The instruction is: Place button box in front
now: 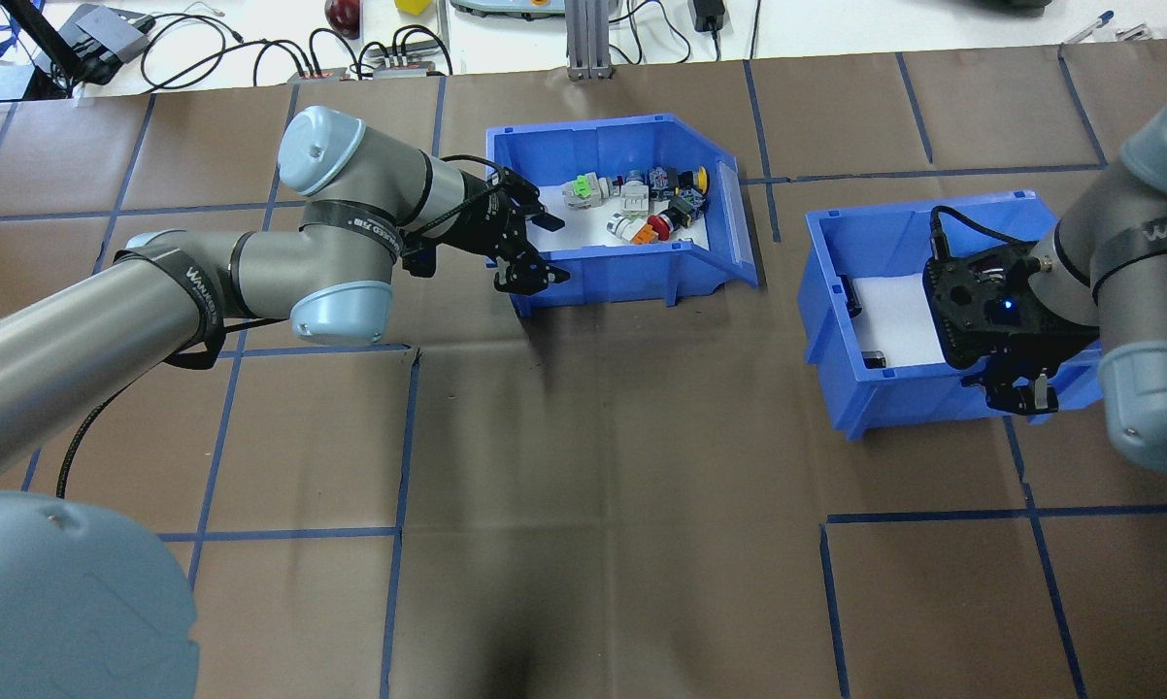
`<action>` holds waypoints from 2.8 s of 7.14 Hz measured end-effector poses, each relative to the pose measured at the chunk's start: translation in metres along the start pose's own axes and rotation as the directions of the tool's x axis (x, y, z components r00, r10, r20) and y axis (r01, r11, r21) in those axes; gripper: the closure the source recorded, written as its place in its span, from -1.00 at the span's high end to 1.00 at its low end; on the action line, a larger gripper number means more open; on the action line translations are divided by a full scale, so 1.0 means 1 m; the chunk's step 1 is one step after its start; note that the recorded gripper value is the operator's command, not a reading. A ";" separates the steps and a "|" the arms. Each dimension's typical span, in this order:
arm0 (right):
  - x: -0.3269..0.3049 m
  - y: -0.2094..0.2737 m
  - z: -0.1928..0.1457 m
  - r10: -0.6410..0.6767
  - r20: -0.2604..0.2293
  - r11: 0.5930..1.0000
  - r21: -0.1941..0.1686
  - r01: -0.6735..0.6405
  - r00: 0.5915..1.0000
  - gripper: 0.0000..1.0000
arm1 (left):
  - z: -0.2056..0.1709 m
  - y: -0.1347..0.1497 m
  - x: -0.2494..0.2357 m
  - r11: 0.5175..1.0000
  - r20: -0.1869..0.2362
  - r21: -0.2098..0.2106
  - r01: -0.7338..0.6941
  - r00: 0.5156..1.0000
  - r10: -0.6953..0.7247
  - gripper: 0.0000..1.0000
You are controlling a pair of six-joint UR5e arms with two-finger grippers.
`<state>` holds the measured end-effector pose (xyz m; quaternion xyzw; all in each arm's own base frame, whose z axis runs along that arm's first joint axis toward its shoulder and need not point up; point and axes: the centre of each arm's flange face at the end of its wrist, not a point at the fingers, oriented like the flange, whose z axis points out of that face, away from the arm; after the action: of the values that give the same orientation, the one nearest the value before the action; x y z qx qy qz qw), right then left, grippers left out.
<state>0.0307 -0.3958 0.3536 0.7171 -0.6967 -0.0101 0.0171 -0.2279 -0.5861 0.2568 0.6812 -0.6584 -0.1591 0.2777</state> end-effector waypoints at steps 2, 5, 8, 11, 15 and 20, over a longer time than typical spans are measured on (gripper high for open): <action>-0.029 -0.018 0.008 0.014 -0.007 0.999 0.036 -0.014 1.000 -0.84 | -0.049 0.021 -0.004 0.993 0.038 0.063 -0.096 0.995 0.094 0.97; -0.056 -0.086 0.015 0.037 -0.008 0.998 0.057 -0.037 0.999 -0.82 | -0.156 0.025 -0.011 0.717 0.264 0.151 -0.680 0.727 0.634 0.98; -0.074 -0.167 0.017 0.040 -0.050 0.997 0.067 -0.037 0.998 -0.81 | -0.246 0.051 -0.057 0.155 0.510 -0.103 -0.983 0.081 0.857 0.98; -0.088 -0.251 0.032 0.027 -0.086 0.998 0.058 -0.022 0.996 -0.81 | -0.285 0.067 -0.106 0.151 0.512 -0.320 -0.935 -0.036 0.858 0.98; -0.093 -0.319 0.059 0.027 -0.073 1.000 0.012 -0.027 0.997 0.99 | -0.296 0.051 -0.090 0.092 0.548 -0.290 -0.953 -0.086 0.832 0.98; -0.082 -0.315 0.040 0.112 -0.093 0.994 0.022 -0.111 0.989 1.00 | -0.285 0.040 -0.075 0.028 0.563 -0.226 -0.974 -0.107 0.819 0.98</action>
<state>0.3418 -0.3054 0.3006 0.6769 -0.7341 0.0309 0.0444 -0.1005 -0.4632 0.4955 -0.0142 -0.9995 -0.0258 0.0086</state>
